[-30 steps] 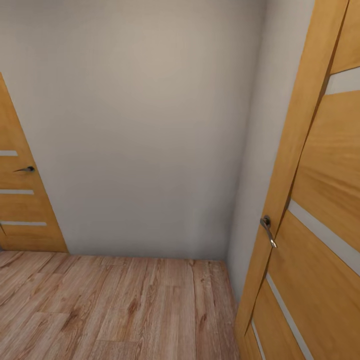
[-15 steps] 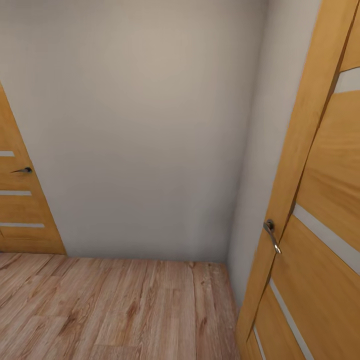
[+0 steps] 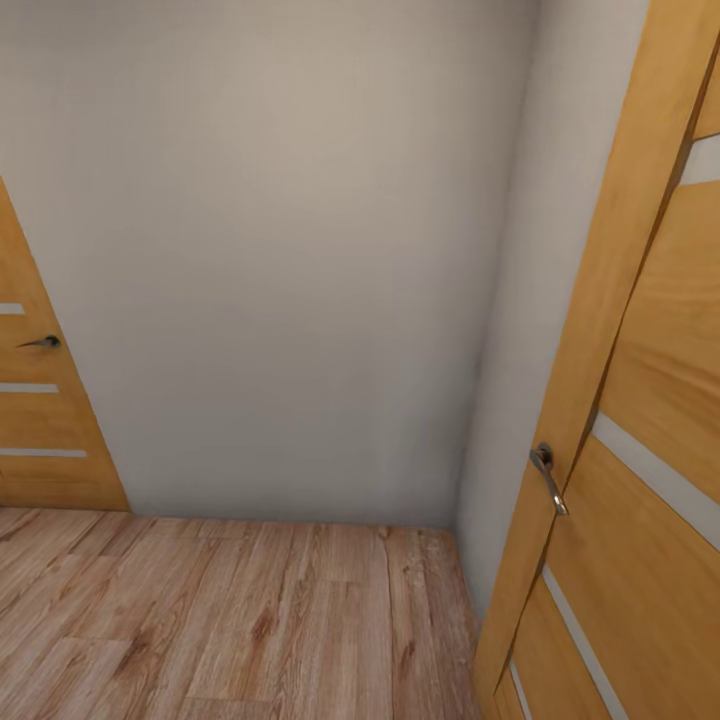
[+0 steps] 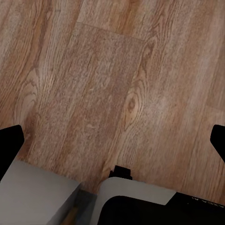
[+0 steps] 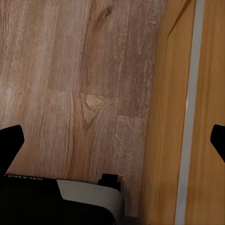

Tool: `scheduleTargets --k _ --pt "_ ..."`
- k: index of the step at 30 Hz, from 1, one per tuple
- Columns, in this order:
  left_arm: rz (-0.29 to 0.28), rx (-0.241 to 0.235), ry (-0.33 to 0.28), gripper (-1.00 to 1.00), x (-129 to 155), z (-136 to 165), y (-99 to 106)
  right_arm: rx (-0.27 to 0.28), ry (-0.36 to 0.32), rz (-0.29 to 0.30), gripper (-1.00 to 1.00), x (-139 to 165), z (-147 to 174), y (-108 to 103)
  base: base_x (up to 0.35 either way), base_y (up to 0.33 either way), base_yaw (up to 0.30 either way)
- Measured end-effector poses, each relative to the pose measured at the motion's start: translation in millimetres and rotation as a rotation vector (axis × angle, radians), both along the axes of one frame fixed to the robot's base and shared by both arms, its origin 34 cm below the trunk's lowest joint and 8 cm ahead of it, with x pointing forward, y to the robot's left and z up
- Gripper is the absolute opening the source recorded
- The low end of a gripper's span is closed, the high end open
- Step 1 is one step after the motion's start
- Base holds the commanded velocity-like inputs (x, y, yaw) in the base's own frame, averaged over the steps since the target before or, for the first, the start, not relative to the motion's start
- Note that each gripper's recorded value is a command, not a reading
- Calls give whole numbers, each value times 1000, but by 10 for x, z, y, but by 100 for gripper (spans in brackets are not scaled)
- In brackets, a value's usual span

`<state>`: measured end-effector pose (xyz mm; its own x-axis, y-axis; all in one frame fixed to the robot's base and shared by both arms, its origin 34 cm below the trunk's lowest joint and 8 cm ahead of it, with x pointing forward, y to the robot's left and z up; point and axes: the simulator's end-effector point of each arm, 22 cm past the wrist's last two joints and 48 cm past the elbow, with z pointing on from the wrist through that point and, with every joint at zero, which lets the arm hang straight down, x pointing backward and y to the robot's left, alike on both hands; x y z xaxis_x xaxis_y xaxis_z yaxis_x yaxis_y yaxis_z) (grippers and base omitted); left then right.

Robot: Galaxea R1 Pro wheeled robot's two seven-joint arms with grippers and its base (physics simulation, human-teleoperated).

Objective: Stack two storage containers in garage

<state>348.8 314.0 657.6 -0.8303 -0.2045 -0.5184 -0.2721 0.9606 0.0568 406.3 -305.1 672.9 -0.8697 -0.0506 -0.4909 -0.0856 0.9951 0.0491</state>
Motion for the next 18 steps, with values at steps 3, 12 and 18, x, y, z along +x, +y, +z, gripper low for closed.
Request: scheduleTargets --k 3,12,18 --pt "0 1 0 100 0 0 6 0 0 0 100 1 0 -2 0 0 0" --pt "0 0 -1 100 3 2 1 0 0 -1 100 0 0 0 0 0 0" --pt "-2 -1 -1 100 0 1 -15 0 0 -1 100 -3 2 -3 159 0 0"
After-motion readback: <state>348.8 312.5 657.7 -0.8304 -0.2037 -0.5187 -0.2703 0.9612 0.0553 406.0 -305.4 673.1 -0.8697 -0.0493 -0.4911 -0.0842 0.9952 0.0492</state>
